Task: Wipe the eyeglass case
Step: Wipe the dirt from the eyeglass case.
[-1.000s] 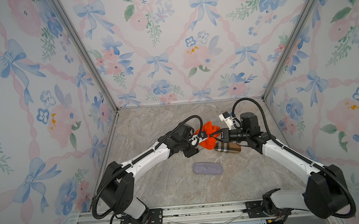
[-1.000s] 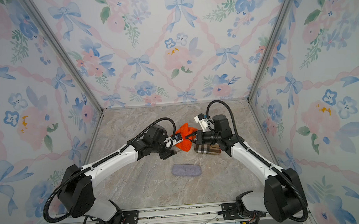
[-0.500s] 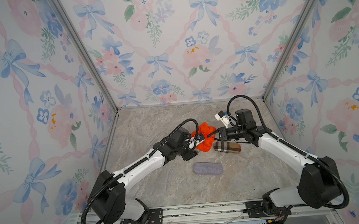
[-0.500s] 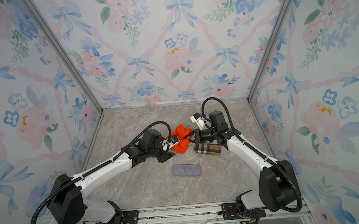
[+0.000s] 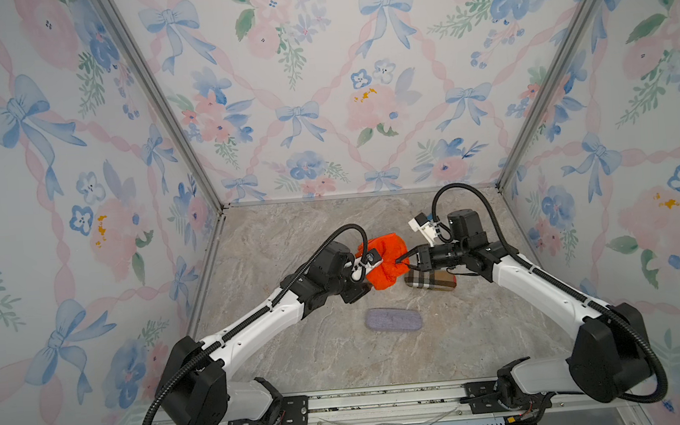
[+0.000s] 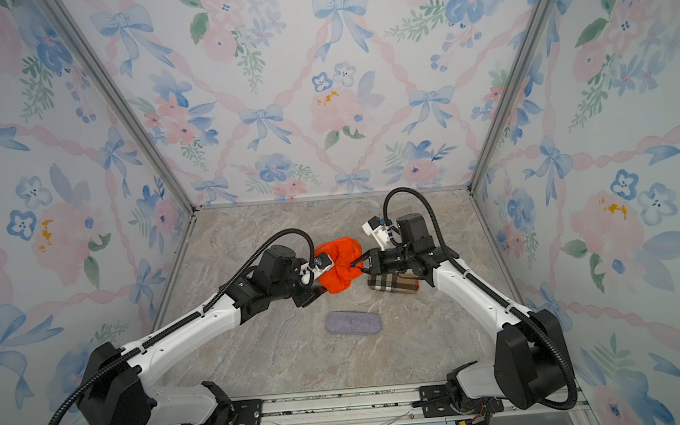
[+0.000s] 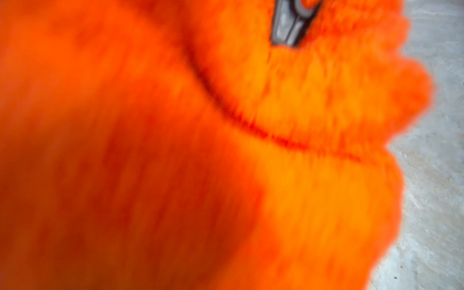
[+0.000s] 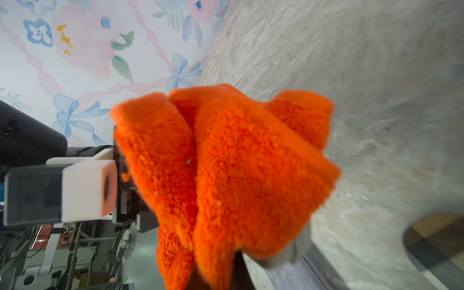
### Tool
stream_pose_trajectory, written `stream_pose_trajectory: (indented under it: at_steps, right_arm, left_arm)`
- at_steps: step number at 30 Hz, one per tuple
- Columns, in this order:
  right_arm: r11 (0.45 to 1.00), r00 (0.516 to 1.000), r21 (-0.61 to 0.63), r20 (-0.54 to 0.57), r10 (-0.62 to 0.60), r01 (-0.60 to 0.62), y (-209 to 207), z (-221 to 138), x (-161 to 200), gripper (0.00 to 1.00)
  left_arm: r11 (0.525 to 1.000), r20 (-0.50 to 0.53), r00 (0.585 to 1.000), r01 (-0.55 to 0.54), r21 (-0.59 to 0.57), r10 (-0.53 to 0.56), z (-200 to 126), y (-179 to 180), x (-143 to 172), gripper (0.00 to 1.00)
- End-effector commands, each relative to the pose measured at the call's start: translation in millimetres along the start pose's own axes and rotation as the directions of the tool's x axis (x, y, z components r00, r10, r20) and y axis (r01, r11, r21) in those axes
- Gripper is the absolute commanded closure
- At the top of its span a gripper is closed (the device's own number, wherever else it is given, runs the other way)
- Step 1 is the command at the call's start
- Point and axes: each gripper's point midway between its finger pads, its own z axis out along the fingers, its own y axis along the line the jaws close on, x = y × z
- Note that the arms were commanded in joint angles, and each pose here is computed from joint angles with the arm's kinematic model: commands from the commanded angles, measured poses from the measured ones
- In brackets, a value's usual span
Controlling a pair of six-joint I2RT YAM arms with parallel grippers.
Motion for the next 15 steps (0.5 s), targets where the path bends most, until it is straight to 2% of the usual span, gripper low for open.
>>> stream_pose_trajectory:
  at_steps: [1,6,9,12,15]
  right_arm:
    - [0.995,1.000,0.100,-0.025,0.007,-0.004,-12.1,-2.5,8.5,1.00]
    - [0.999,0.999,-0.003,-0.038,-0.032,0.032,27.8,43.6,15.2,1.00]
    - [0.999,0.999,-0.045,-0.025,-0.020,0.019,35.4,59.0,12.5,1.00]
    - [1.000,0.999,-0.009,-0.038,-0.021,0.021,23.5,56.3,9.5,1.00]
    - [0.997,1.000,0.078,-0.014,-0.002,0.003,-4.3,31.0,-1.0,1.00]
  left_arm:
    - [1.000,0.257,0.966,-0.006,-0.030,0.014,-33.3,11.1,-68.1,0.66]
    - [1.000,0.271,0.962,-0.016,-0.017,0.019,-34.5,7.5,-72.6,0.66]
    - [1.000,0.273,0.962,-0.025,-0.013,0.027,-35.4,6.0,-72.4,0.66]
    - [0.999,0.273,0.961,-0.023,-0.026,0.029,-37.9,7.7,-71.8,0.66]
    - [0.999,0.274,0.961,-0.025,-0.042,0.035,-41.8,9.1,-70.3,0.66]
